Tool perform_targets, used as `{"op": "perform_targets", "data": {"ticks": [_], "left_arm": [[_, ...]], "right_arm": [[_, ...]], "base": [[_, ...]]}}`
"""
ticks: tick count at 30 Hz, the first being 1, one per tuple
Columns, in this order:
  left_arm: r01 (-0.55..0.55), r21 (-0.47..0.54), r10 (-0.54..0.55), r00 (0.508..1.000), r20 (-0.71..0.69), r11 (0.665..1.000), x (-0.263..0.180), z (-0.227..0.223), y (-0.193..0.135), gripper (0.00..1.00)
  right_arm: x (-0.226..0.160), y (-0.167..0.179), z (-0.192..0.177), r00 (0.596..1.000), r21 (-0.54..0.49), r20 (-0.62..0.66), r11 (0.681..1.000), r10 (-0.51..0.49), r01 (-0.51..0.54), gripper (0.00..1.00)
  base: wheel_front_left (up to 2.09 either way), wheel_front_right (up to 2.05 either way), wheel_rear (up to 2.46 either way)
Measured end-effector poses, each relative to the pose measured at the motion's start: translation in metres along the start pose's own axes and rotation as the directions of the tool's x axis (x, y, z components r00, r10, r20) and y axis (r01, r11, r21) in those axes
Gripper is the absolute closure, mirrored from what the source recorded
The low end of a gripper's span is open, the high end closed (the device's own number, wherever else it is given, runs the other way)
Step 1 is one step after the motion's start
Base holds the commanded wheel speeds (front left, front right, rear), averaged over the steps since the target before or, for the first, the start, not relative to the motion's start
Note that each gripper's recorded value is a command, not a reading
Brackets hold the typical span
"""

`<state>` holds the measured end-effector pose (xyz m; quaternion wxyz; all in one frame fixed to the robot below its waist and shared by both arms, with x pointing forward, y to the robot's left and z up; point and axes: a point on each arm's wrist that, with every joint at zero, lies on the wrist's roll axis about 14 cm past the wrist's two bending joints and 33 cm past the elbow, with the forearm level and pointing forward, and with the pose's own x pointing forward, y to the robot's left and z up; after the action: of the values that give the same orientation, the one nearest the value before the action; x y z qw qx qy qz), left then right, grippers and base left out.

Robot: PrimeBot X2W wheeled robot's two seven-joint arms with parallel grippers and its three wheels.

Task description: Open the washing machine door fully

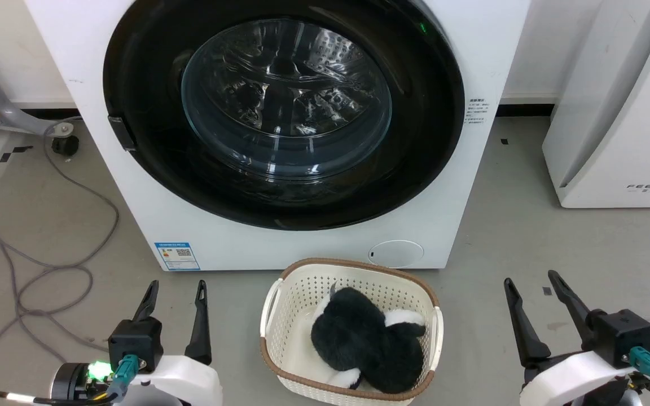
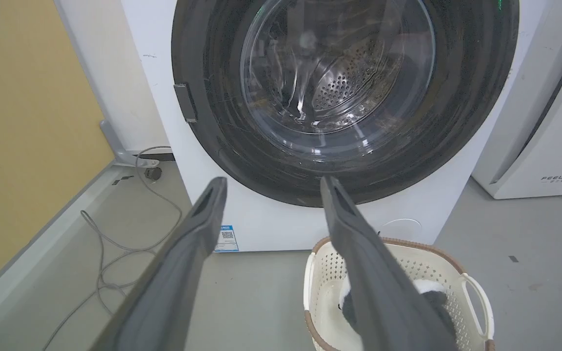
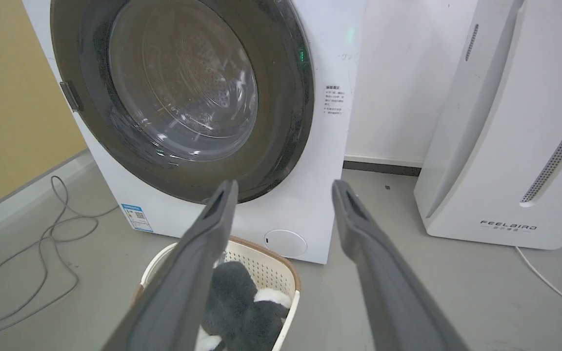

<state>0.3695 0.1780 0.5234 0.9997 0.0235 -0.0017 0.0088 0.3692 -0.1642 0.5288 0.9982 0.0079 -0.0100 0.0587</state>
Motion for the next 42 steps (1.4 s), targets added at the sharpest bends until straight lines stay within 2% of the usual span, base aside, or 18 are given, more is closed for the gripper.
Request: {"op": "perform_targets", "data": {"ticks": [6,8,9,14,17,23,28,34,37,42], "left_arm": [[-0.006,0.000,0.006,1.000,0.010,1.000,0.000,0.001,0.000,0.00],[-0.009,0.000,0.009,1.000,0.014,1.000,0.000,0.001,0.001,0.00],[-0.009,0.000,0.009,1.000,0.014,1.000,0.000,0.001,0.001,0.00],[-0.017,-0.001,0.017,1.000,0.024,1.000,0.000,0.002,0.001,0.00],[-0.018,-0.007,0.018,0.999,0.027,1.000,0.000,0.003,0.001,0.00],[-0.024,-0.007,0.024,0.999,0.036,1.000,0.001,0.003,0.002,0.00],[-0.030,-0.007,0.030,0.999,0.045,1.000,0.001,0.004,0.003,0.00],[-0.032,-0.009,0.033,0.998,0.053,0.999,0.003,0.004,0.002,0.00],[-0.037,-0.016,0.038,0.997,0.062,0.999,0.006,0.006,0.002,0.00],[-0.041,-0.016,0.042,0.997,0.068,0.999,0.010,0.006,0.003,0.00]], "right_arm": [[0.001,-0.001,0.003,1.000,0.030,0.018,1.000,-0.005,0.004,0.00],[0.001,-0.002,0.004,1.000,0.034,0.024,0.999,-0.005,0.004,0.96],[0.001,-0.001,0.005,1.000,0.040,0.027,0.999,-0.005,0.004,1.00],[0.001,-0.002,0.007,0.999,0.102,0.046,0.995,-0.009,0.004,1.00],[0.002,-0.002,0.007,0.998,0.178,0.055,0.984,-0.013,0.003,1.00],[0.002,-0.006,0.006,0.997,0.363,0.069,0.932,-0.039,0.011,1.00],[0.007,-0.010,0.009,0.994,0.524,0.092,0.852,-0.065,0.007,1.00],[0.017,-0.020,0.017,0.987,0.697,0.122,0.717,-0.110,-0.006,1.00],[0.023,-0.025,0.014,0.986,0.752,0.107,0.659,-0.124,0.001,1.00],[0.037,-0.034,0.012,0.986,0.806,0.088,0.592,-0.139,0.012,1.00]], "base": [[0.00,0.00,0.00],[0.00,0.00,0.00],[0.00,0.00,0.00],[0.00,0.00,0.00],[0.00,0.00,0.00],[0.00,0.00,0.00],[0.00,0.00,0.00],[0.00,0.00,0.00],[0.00,0.00,0.00],[0.00,0.00,0.00]]}}
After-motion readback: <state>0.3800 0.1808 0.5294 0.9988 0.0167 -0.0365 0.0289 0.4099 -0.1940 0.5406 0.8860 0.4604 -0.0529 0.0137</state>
